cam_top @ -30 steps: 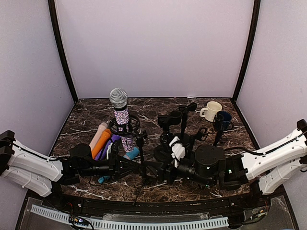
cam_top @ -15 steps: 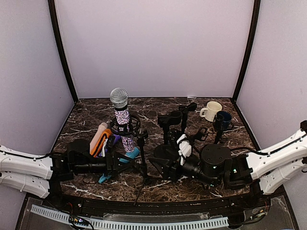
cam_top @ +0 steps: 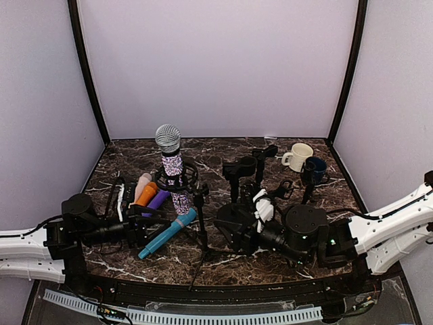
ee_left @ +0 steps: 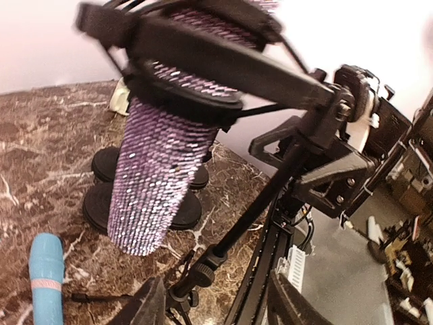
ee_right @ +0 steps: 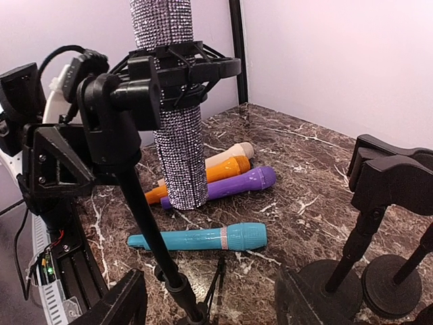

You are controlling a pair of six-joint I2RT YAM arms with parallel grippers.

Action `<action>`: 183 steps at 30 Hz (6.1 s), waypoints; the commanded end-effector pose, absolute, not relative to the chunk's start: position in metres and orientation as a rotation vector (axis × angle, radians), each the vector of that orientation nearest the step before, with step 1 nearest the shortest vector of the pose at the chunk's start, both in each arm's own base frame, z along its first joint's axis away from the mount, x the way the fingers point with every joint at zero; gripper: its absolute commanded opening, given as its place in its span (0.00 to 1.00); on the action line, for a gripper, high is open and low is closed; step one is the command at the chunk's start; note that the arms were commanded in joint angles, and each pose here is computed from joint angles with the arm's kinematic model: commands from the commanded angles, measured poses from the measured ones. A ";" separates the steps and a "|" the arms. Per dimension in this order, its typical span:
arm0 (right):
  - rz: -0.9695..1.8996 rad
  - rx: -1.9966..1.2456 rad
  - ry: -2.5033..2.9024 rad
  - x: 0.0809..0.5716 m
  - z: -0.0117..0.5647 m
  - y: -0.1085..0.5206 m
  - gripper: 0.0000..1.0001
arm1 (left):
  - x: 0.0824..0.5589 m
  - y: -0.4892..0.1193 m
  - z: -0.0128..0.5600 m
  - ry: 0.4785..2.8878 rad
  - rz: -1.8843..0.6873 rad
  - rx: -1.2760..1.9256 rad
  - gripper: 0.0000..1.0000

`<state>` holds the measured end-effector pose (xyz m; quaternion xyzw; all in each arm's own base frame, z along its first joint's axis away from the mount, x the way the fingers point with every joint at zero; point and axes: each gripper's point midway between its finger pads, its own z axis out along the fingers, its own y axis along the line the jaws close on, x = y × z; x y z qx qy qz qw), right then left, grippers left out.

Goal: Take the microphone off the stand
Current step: Unscrew the knob on the microphone stand.

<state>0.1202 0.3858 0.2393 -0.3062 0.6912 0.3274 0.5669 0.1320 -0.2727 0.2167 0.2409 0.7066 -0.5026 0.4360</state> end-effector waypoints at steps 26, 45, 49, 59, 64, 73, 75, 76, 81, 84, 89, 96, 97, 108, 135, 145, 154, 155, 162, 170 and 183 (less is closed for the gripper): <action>0.785 -0.607 1.624 0.135 0.254 0.378 0.65 | 0.108 -0.329 0.190 1.439 -0.631 1.270 0.44; 0.804 -0.584 1.633 0.138 0.253 0.375 0.65 | 0.127 -0.338 0.178 1.443 -0.578 1.349 0.51; 0.804 -0.579 1.636 0.138 0.252 0.374 0.65 | 0.127 -0.341 0.173 1.445 -0.567 1.385 0.51; 0.804 -0.566 1.638 0.140 0.252 0.370 0.64 | 0.128 -0.340 0.165 1.472 -0.551 1.393 0.40; 0.810 -0.556 1.636 0.140 0.253 0.368 0.63 | 0.130 -0.340 0.162 1.480 -0.542 1.390 0.37; 0.812 -0.548 1.635 0.140 0.254 0.366 0.62 | 0.131 -0.339 0.158 1.506 -0.532 1.394 0.24; 0.814 -0.545 1.634 0.140 0.255 0.365 0.62 | 0.131 -0.338 0.156 1.514 -0.534 1.393 0.21; 0.813 -0.548 1.635 0.140 0.254 0.365 0.62 | 0.131 -0.338 0.155 1.520 -0.538 1.390 0.19; 0.821 -0.549 1.634 0.139 0.255 0.366 0.62 | 0.127 -0.337 0.151 1.554 -0.588 1.380 0.15; 0.827 -0.549 1.631 0.139 0.257 0.367 0.62 | 0.123 -0.337 0.149 1.586 -0.657 1.365 0.14; 0.833 -0.551 1.629 0.138 0.258 0.368 0.62 | 0.120 -0.334 0.144 1.663 -0.782 1.306 0.13; 0.840 -0.555 1.630 0.138 0.258 0.371 0.61 | 0.108 -0.337 0.131 1.765 -0.956 1.267 0.12; 0.842 -0.554 1.630 0.138 0.259 0.371 0.61 | 0.105 -0.336 0.129 1.786 -0.987 1.258 0.12; 0.852 -0.553 1.632 0.137 0.259 0.373 0.61 | 0.100 -0.335 0.123 1.908 -1.166 1.109 0.12; 0.878 -0.554 1.635 0.135 0.258 0.378 0.61 | 0.091 -0.329 0.123 2.078 -1.477 0.751 0.10; 0.888 -0.553 1.637 0.134 0.258 0.378 0.61 | 0.090 -0.330 0.128 2.117 -1.554 0.658 0.10; 0.896 -0.548 1.645 0.134 0.256 0.378 0.61 | 0.088 -0.327 0.124 2.177 -1.614 0.561 0.10; 0.897 -0.549 1.644 0.134 0.256 0.379 0.61 | 0.089 -0.327 0.124 2.180 -1.615 0.548 0.10; 0.947 -0.622 1.616 0.123 0.260 0.389 0.63 | 0.092 -0.324 0.111 2.233 -1.591 0.505 0.10; 0.967 -0.676 1.599 0.116 0.264 0.401 0.65 | 0.099 -0.317 0.099 2.248 -1.577 0.474 0.10; 0.934 -0.714 1.596 0.121 0.262 0.432 0.65 | 0.107 -0.313 0.092 2.287 -1.581 0.424 0.10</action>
